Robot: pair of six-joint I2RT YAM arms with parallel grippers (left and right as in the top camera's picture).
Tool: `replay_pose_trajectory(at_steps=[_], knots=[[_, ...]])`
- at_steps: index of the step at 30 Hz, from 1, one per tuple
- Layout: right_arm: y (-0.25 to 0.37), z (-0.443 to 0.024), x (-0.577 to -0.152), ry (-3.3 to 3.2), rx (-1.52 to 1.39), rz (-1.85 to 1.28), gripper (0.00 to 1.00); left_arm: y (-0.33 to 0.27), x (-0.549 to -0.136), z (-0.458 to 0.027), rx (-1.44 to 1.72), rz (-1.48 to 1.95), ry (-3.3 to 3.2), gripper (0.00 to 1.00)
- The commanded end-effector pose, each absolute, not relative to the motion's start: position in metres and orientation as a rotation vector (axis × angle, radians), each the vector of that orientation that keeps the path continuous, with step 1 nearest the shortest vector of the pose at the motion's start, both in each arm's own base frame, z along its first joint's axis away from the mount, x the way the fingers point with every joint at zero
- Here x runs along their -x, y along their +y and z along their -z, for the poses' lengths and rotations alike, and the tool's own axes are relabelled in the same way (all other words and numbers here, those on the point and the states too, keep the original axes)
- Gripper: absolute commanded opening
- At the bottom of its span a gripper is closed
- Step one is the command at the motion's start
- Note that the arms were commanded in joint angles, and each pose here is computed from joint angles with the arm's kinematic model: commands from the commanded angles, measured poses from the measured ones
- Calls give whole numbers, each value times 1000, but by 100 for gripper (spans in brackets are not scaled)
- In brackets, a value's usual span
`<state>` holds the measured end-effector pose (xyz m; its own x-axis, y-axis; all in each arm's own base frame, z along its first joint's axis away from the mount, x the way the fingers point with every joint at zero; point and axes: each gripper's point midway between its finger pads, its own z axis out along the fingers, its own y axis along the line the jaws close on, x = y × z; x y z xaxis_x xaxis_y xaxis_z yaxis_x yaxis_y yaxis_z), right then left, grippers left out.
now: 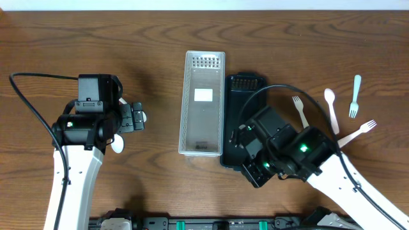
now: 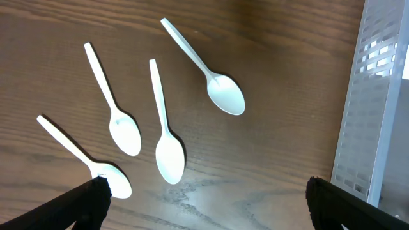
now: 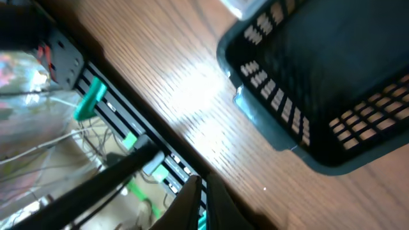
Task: Pack container
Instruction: 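Push the dark green basket left against the grey basket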
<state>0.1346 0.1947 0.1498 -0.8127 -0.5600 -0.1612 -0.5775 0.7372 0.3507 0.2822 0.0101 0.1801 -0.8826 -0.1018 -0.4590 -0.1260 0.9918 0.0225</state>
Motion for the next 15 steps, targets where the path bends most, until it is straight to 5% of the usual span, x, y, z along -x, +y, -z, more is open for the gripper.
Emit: replay_pose_trajectory(at_steps=[1, 15], knots=[[190, -131, -123, 2942, 973, -591, 6, 11, -284, -183, 174, -76, 2654, 100], [189, -82, -109, 3017, 949, -643, 8, 11, -284, -183, 174, -76, 2654, 100]])
